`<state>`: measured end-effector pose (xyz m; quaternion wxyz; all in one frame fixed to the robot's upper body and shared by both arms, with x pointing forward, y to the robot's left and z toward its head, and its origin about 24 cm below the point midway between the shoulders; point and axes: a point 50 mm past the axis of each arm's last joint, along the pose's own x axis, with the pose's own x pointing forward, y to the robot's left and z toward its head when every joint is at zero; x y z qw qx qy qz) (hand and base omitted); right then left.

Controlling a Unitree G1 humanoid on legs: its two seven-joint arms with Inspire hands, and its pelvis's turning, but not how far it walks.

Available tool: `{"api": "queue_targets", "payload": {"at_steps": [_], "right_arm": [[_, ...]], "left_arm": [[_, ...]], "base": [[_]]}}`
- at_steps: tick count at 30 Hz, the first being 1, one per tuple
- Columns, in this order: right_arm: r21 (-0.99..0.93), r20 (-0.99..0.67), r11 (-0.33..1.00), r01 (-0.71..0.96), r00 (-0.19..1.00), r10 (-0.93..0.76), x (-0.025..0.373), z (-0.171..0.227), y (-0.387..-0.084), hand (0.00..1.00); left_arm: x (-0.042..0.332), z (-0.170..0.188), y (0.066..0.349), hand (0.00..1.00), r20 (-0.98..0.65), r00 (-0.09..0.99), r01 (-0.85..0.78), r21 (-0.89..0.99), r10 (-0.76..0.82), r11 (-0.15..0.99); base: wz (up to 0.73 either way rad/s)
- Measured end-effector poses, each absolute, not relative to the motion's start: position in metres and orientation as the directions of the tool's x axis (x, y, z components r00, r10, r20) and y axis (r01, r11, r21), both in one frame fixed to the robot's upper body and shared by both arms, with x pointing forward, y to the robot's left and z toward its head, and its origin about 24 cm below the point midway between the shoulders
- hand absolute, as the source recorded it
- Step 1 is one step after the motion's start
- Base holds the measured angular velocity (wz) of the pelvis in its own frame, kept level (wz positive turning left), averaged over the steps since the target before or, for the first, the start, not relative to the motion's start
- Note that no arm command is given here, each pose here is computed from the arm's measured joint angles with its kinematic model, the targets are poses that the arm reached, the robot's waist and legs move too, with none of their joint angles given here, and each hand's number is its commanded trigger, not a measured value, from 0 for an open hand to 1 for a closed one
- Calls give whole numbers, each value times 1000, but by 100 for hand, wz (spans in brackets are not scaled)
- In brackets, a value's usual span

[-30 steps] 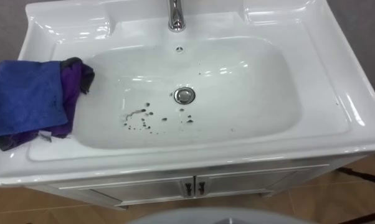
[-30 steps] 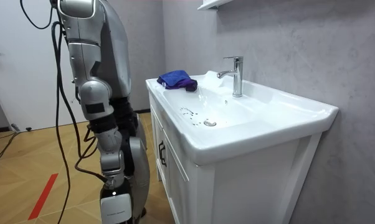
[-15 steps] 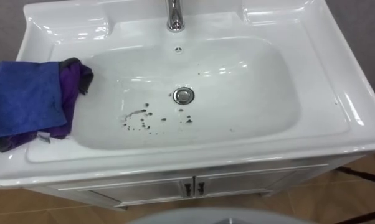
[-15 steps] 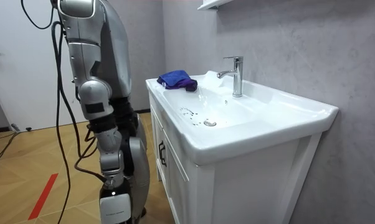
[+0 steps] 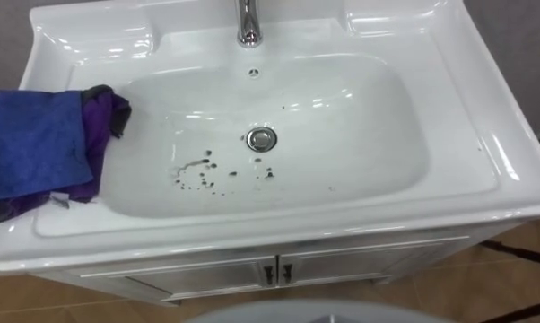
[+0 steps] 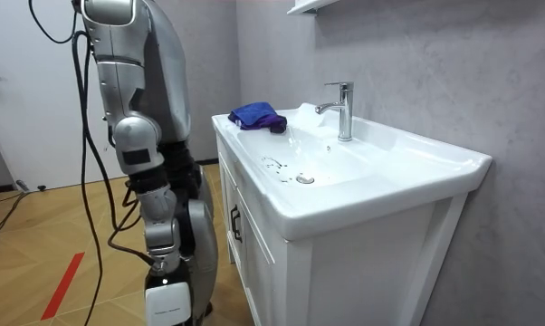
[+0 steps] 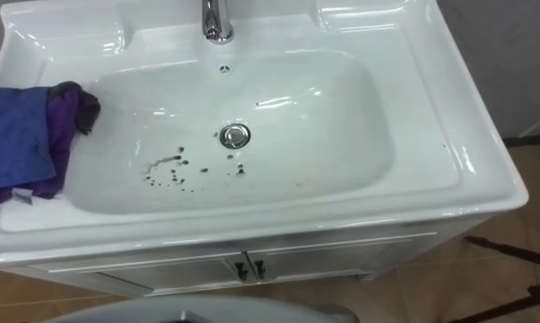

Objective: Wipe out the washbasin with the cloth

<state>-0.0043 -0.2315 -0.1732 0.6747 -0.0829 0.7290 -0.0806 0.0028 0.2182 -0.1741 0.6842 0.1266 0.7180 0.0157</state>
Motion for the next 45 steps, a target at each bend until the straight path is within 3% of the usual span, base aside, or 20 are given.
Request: {"api": "queue_targets", "payload": {"at_steps": [6, 12, 18, 23, 28, 32, 35, 45], "right_arm": [[-234, -969, 972, 8, -79, -232, -5, -173, -233, 0], [-239, -966, 971, 25, -102, -236, -9, -172, -235, 0], [-266, -958, 962, 64, -125, -257, -14, -170, -245, 0], [-338, -941, 933, 124, -81, -330, -6, -165, -264, 0], [-345, -936, 921, 179, 6, -352, 10, -164, -266, 0], [-346, -929, 904, 253, 42, -367, 13, -163, -268, 0], [-345, -926, 897, 275, 57, -374, 12, -162, -269, 0], [-332, -931, 900, 283, 56, -361, 3, -162, -269, 0]], "left_arm": [[-8, -173, 224, 0, -971, -59, -9, 232, 231, 973], [-27, -170, 232, 0, -957, -117, -306, 289, 265, 907], [-21, -161, 261, 0, -898, -139, -599, 412, 417, 687], [2, -140, 300, 0, -759, -144, -718, 521, 635, 461], [21, -117, 322, 0, -616, -133, -776, 552, 776, 306], [49, -78, 350, 0, -433, -118, -875, 471, 894, 113], [66, -50, 361, 0, -314, -106, -917, 399, 943, 30], [96, 16, 378, 0, -59, -78, -981, 180, 995, -66]], "base": [[3], [7], [11], [1], [13], [11], [4], [-4]]}}
